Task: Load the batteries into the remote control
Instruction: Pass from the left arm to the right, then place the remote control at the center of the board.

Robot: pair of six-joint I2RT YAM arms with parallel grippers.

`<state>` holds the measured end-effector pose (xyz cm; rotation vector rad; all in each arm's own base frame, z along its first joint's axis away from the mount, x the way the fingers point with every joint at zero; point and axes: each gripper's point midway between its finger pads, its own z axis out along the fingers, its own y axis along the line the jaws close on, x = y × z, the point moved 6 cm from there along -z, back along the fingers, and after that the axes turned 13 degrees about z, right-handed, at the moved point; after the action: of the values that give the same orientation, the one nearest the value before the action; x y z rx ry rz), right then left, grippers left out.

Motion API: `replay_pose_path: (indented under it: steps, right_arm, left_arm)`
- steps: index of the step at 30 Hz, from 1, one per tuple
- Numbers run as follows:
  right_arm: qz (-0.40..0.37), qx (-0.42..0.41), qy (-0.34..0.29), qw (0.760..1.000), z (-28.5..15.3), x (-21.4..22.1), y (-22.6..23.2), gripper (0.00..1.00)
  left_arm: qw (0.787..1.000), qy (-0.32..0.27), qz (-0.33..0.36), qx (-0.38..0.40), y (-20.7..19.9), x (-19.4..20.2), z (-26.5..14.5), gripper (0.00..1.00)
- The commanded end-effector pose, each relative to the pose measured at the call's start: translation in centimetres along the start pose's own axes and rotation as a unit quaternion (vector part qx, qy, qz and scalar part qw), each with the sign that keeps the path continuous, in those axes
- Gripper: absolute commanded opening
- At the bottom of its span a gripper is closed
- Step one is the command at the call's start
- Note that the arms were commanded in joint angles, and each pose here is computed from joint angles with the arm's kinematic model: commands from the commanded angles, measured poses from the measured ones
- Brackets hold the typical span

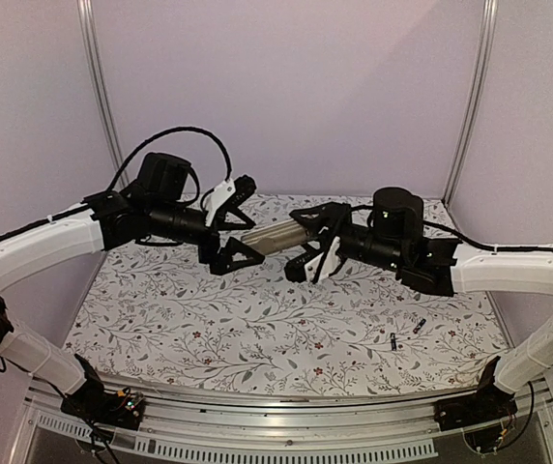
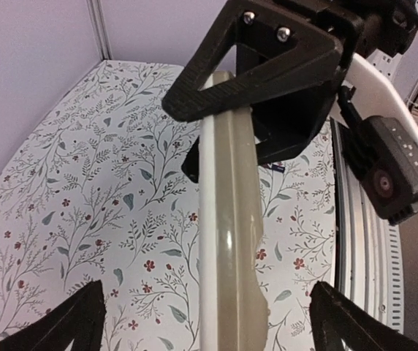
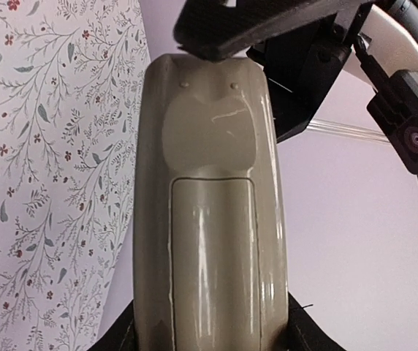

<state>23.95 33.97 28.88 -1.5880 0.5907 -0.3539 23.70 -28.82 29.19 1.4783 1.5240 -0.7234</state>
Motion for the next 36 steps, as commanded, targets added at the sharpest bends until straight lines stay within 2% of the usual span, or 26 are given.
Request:
replay_pose_path:
  steps: [1, 5, 9, 11, 13, 17, 21, 26, 36]
  right_arm:
    - [0.180, -0.078, 0.023, 0.980, 0.1, -0.2, 0.1, 0.31]
    - [0.343, -0.211, 0.042, 0.915, -0.8, -0.7, 4.1, 0.31]
    - [0.482, -0.318, 0.047, 0.815, -1.9, -2.1, 8.2, 0.31]
    - [0.519, -0.345, 0.057, 0.780, -2.2, -2.3, 9.9, 0.30]
    - [0.546, -0.358, 0.086, 0.752, -2.5, -2.0, 11.7, 0.29]
    - [0.563, -0.388, 0.130, 0.718, -3.3, -1.5, 15.5, 0.28]
    - [0.573, -0.406, 0.162, 0.694, -3.3, -1.0, 18.2, 0.26]
    - [0.570, -0.412, 0.209, 0.679, -3.0, 0.0, 21.1, 0.28]
    - [0.534, -0.411, 0.252, 0.694, -3.0, 1.2, 22.9, 0.41]
  left_arm:
    - [0.997, -0.002, 0.026, -0.079, 1.5, -1.0, -1.8, 1.00]
    - [0.994, 0.001, 0.051, -0.096, 1.1, 0.0, -2.4, 1.00]
    - [0.992, 0.011, 0.078, -0.101, 0.2, 2.2, -2.1, 1.00]
    - [0.991, 0.010, 0.092, -0.093, -0.5, 3.2, -1.9, 1.00]
    - [0.991, 0.013, 0.103, -0.090, -1.2, 4.3, -1.6, 1.00]
    - [0.990, 0.023, 0.118, -0.076, -2.6, 6.1, -0.9, 1.00]
    - [0.989, 0.026, 0.125, -0.071, -3.3, 7.1, -0.4, 1.00]
    - [0.990, 0.040, 0.128, -0.051, -4.2, 8.2, 0.5, 1.00]
    - [0.991, 0.054, 0.118, -0.023, -4.9, 9.4, 1.9, 1.00]
